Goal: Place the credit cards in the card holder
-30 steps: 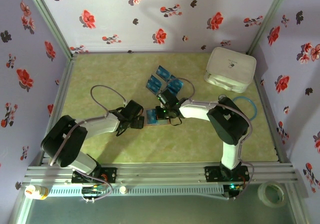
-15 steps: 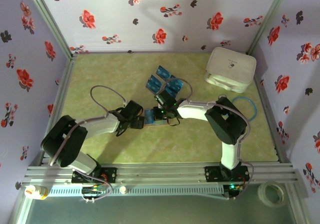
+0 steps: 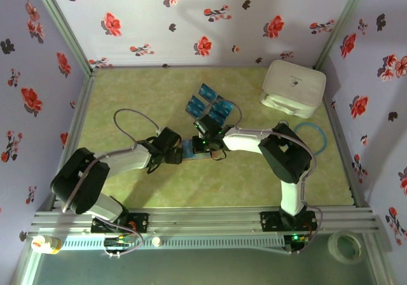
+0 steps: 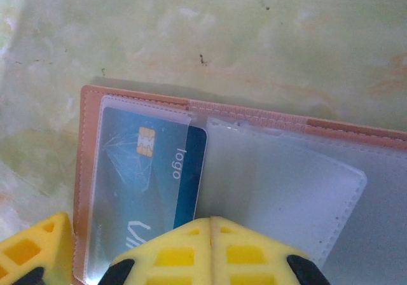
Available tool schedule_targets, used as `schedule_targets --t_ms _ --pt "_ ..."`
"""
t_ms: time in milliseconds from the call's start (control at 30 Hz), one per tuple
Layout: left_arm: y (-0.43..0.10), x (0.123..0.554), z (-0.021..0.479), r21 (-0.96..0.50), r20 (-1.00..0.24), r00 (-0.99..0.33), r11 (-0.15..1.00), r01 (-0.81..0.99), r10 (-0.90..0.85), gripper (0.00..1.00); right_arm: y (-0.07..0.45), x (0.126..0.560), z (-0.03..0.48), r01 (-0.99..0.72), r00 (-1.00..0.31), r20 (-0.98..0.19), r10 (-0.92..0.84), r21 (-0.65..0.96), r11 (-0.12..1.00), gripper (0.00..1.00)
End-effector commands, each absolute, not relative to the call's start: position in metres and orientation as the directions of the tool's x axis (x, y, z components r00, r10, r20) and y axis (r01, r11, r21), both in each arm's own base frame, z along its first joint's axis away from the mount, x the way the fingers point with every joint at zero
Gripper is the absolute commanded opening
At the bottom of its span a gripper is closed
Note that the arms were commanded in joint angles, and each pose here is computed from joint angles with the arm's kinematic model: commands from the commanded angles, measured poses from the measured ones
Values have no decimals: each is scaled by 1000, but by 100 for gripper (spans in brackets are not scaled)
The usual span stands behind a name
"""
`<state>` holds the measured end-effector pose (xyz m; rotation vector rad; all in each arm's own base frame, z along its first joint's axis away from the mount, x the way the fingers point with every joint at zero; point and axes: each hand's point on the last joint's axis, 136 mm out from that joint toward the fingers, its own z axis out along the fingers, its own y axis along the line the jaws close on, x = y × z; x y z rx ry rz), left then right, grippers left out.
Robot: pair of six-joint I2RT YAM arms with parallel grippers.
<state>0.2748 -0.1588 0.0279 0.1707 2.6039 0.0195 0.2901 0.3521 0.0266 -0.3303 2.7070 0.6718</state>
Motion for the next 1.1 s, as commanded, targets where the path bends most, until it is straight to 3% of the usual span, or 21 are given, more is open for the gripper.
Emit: schedule_targets --t_ms 0,1067 --pt "-151 280 45 17 -522 -851 998 61 61 100 343 288 36 -301 -915 -377 -145 395 868 4" --pt "-149 293 46 -2 -513 -858 999 34 28 100 355 298 64 -322 -900 -416 -129 438 839 4"
